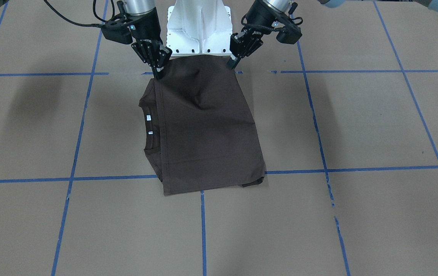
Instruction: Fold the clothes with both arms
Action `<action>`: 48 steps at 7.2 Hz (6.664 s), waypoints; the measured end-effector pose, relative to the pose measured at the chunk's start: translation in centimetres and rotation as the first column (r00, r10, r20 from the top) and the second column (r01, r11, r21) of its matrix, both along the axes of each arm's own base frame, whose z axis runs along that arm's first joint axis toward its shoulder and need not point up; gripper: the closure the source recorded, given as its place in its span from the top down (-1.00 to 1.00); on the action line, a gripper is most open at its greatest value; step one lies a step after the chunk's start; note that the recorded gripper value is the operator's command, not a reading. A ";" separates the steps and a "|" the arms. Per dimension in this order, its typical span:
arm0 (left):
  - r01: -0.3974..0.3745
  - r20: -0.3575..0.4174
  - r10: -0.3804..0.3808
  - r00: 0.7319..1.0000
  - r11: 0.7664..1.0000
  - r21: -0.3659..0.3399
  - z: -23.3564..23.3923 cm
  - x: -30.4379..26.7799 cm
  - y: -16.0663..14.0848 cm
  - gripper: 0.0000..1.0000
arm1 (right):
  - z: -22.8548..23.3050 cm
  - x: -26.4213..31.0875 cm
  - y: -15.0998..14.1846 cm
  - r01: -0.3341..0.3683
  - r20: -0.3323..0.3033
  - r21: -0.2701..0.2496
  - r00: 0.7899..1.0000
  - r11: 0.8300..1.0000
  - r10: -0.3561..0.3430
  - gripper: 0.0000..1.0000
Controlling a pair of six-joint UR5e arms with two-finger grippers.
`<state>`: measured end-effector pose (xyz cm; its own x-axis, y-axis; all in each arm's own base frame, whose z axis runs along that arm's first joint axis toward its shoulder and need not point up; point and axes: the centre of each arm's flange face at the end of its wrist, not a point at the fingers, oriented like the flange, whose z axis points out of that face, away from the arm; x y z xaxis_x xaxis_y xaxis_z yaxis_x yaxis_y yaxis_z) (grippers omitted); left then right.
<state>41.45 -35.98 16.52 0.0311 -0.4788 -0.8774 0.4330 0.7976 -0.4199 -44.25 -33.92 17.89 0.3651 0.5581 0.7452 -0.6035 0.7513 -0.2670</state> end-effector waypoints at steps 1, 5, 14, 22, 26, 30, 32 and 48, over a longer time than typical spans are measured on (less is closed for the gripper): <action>0.037 0.041 -0.038 0.998 0.999 0.031 0.1 0.7 -4.0 -1.00 | 0.0 -0.8 -3.3 -0.005 0.012 -0.012 1.000 1.000 0.005 -1.00; 0.033 0.188 -0.062 0.980 0.988 0.154 2.9 1.3 -9.6 -1.00 | 0.8 -4.8 -11.6 -0.028 0.060 -0.024 0.998 0.999 0.029 -1.00; 0.092 0.271 -0.184 0.945 0.942 0.322 14.4 0.1 -28.0 0.27 | 3.7 -1.7 -37.9 0.094 0.053 0.034 0.994 0.995 -0.096 -0.14; -0.120 0.313 0.033 0.949 0.958 0.261 9.2 9.9 -13.6 -1.00 | 5.1 0.7 -30.5 0.114 0.050 0.070 0.992 0.991 -0.117 0.37; -0.181 0.371 0.085 0.925 0.956 0.231 9.8 13.5 -9.1 -1.00 | 6.5 1.1 -30.1 0.114 0.039 0.074 0.992 0.991 -0.117 0.66; -0.191 0.395 0.091 0.914 0.956 0.222 11.0 14.4 -9.6 -1.00 | 7.0 1.4 -29.5 0.113 0.039 0.075 0.992 0.991 -0.116 0.67; -0.172 0.414 0.063 0.908 0.958 0.232 11.4 13.7 -12.3 -1.00 | 7.5 1.0 -28.9 0.121 0.038 0.071 0.992 0.990 -0.124 0.67; -0.118 0.501 -0.007 0.865 0.969 0.217 6.3 12.7 -25.9 -0.16 | 9.9 0.5 -27.6 0.125 0.006 0.070 0.992 0.990 -0.125 0.67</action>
<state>54.20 -61.85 22.83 0.5107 -0.2475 -0.8234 0.4853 0.8735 0.0385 -43.80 -61.49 27.77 0.4208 0.4553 0.7846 -0.5012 0.8376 -0.2173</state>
